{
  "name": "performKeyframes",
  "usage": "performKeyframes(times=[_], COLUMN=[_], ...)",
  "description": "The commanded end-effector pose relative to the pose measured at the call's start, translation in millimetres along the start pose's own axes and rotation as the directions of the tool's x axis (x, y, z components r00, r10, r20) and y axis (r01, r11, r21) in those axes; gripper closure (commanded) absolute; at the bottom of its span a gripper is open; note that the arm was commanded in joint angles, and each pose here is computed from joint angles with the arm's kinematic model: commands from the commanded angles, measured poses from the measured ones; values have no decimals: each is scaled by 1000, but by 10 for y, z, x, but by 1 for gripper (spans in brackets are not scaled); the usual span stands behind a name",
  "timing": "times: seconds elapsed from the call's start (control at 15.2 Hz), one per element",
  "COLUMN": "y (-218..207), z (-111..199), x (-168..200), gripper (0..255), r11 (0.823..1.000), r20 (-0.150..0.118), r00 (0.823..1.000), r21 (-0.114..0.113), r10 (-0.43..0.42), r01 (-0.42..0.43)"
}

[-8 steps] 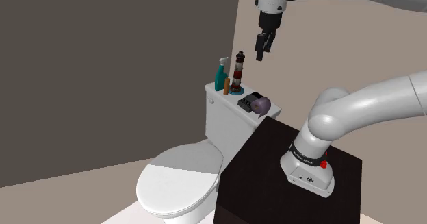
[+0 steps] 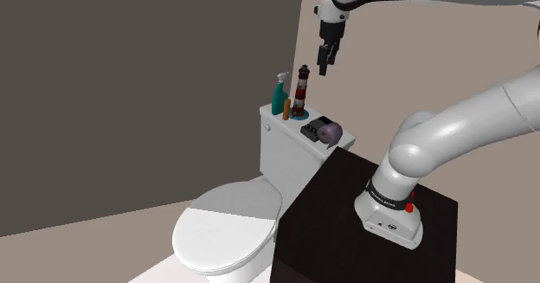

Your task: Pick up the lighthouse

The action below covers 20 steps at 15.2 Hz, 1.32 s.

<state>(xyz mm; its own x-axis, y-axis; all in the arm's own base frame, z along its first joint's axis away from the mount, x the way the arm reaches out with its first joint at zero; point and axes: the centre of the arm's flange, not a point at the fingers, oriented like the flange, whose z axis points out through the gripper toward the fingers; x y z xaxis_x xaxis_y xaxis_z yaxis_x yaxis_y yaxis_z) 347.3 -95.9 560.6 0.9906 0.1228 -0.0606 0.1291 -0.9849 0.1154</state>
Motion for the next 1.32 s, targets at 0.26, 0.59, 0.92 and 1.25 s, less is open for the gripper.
performKeyframes(times=[0.26, 0.59, 0.92, 1.25], y=[556, 1024, 1483, 1935], z=[288, 528, 762, 991], x=[412, 781, 1163, 1557], gripper=[0, 0, 0, 0], r11=[998, 994, 987, 978], r20=[28, 53, 78, 105], r00=[998, 995, 989, 982], r21=[-37, -65, -92, -119], r10=[-48, -86, -123, -160], r01=[49, 90, 131, 172])
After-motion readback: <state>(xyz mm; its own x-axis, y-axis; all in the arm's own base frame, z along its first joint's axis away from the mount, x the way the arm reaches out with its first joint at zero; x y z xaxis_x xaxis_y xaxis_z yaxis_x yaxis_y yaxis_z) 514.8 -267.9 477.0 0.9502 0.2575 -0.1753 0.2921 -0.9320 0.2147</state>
